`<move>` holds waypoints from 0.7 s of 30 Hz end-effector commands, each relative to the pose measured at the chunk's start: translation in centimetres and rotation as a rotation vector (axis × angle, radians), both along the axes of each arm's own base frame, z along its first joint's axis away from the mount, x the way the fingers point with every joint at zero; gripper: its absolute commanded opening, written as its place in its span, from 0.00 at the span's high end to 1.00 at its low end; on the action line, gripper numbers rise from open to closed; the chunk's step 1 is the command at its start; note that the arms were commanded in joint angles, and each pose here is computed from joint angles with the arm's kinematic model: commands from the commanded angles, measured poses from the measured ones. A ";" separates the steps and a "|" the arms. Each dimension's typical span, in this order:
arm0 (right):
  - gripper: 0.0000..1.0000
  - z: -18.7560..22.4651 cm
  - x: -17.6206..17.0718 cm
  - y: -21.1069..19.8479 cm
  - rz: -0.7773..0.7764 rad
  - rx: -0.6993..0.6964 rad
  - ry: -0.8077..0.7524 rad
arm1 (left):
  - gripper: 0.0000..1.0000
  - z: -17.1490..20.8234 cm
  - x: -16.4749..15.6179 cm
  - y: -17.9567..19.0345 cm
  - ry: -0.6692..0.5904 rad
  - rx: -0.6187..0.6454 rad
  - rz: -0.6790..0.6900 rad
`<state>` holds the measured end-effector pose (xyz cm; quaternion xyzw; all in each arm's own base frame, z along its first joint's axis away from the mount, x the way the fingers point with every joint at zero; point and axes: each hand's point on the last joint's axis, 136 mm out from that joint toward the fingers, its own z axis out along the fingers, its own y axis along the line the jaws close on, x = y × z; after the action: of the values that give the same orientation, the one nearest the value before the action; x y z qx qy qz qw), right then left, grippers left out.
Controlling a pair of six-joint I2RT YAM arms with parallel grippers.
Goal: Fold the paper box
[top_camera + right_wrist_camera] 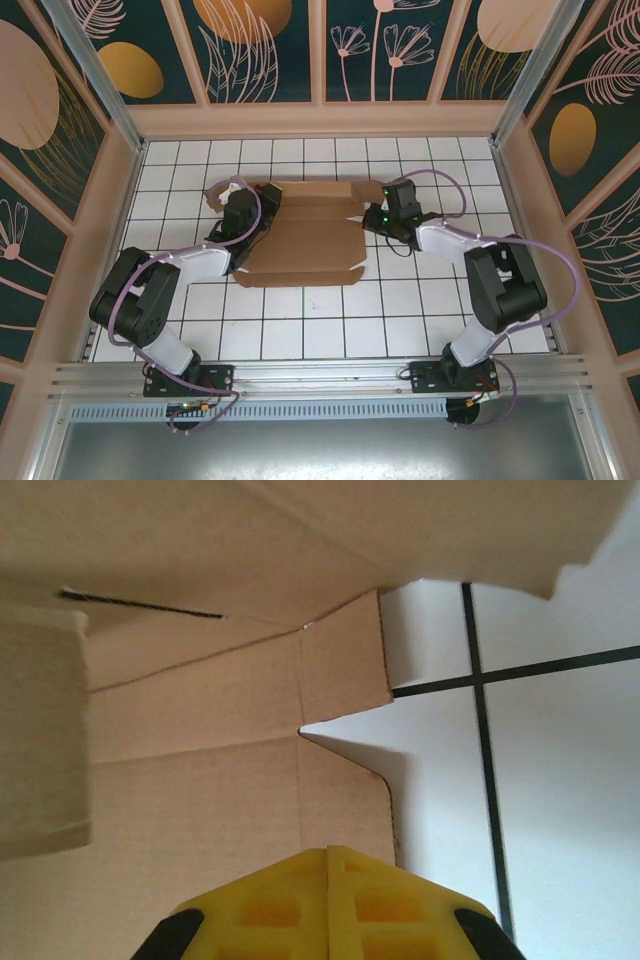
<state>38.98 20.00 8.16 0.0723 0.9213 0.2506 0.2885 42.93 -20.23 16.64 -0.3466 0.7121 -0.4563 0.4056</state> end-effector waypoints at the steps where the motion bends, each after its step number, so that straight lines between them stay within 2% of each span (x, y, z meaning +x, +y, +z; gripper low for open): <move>1: 0.92 1.2 2.1 1.5 -0.017 0.037 -0.054 | 1.00 -1.9 0.0 0.2 0.054 0.074 0.005; 5: 0.91 0.9 3.6 1.6 -0.057 0.062 -0.072 | 1.00 -2.2 0.1 0.2 0.066 0.078 0.005; 11: 0.82 0.6 5.5 -0.6 -0.147 0.070 -0.104 | 1.00 -2.2 0.3 0.1 0.078 0.110 -0.002; 17: 0.82 -1.0 6.8 -2.7 -0.214 0.102 -0.065 | 1.00 -2.1 0.5 0.1 0.079 0.116 -0.007; 21: 0.84 -2.9 7.1 -2.7 -0.213 0.077 -0.013 | 1.00 -2.1 0.5 0.1 0.080 0.119 -0.012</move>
<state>45.15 16.94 5.44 0.1724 0.8979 0.2533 0.3160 43.55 -20.57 16.96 -0.3411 0.7237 -0.4438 0.4037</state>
